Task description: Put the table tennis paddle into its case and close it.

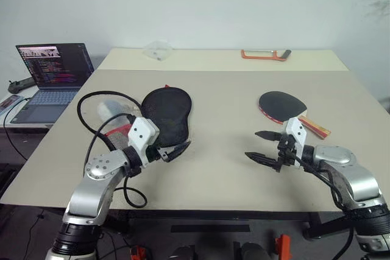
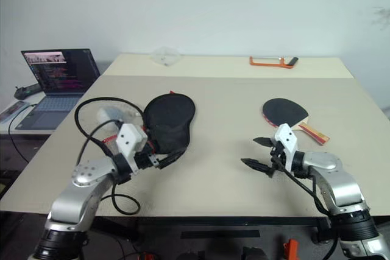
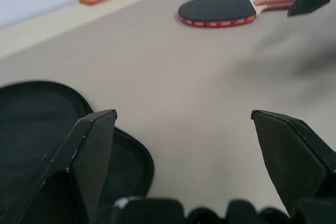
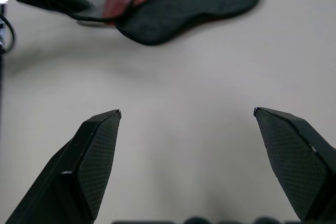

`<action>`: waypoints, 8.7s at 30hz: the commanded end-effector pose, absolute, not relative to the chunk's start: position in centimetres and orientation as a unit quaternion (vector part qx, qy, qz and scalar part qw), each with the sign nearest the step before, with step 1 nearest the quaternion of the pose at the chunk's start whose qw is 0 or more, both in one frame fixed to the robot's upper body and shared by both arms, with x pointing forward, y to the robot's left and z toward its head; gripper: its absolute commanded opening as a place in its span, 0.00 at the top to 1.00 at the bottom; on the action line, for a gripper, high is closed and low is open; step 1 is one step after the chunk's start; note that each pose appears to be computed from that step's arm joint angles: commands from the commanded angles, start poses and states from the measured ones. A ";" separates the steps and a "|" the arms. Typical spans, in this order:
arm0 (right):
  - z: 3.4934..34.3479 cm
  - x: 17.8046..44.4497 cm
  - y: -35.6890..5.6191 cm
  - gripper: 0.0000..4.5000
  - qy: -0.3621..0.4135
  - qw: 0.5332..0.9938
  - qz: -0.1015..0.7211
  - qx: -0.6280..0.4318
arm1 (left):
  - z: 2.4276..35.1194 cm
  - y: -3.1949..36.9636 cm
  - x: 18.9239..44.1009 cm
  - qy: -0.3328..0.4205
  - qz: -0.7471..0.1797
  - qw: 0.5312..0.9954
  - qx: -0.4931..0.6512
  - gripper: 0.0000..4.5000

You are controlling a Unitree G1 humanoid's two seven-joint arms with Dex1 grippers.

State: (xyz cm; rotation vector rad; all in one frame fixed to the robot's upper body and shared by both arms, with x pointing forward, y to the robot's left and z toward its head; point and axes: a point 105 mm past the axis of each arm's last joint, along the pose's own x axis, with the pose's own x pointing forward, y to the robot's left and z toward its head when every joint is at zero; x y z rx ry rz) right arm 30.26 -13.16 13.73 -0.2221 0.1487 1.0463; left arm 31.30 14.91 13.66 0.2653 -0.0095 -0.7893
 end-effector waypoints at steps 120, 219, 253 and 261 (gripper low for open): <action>21.7 29.6 -12.6 0.00 0.020 0.870 0.454 -0.191 | 10.1 5.3 37.3 0.053 -0.652 0.729 0.204 0.58; 13.1 42.5 -7.7 0.99 0.197 0.931 0.098 0.290 | 19.0 18.7 32.8 0.017 -0.513 0.847 0.135 0.16; 13.5 40.9 -11.3 0.57 0.187 0.955 0.059 0.224 | 20.1 15.6 34.0 0.001 -0.551 0.821 0.148 0.16; 17.3 39.6 -13.6 0.01 0.115 0.980 0.159 0.017 | 19.8 15.7 33.8 -0.001 -0.550 0.822 0.147 0.16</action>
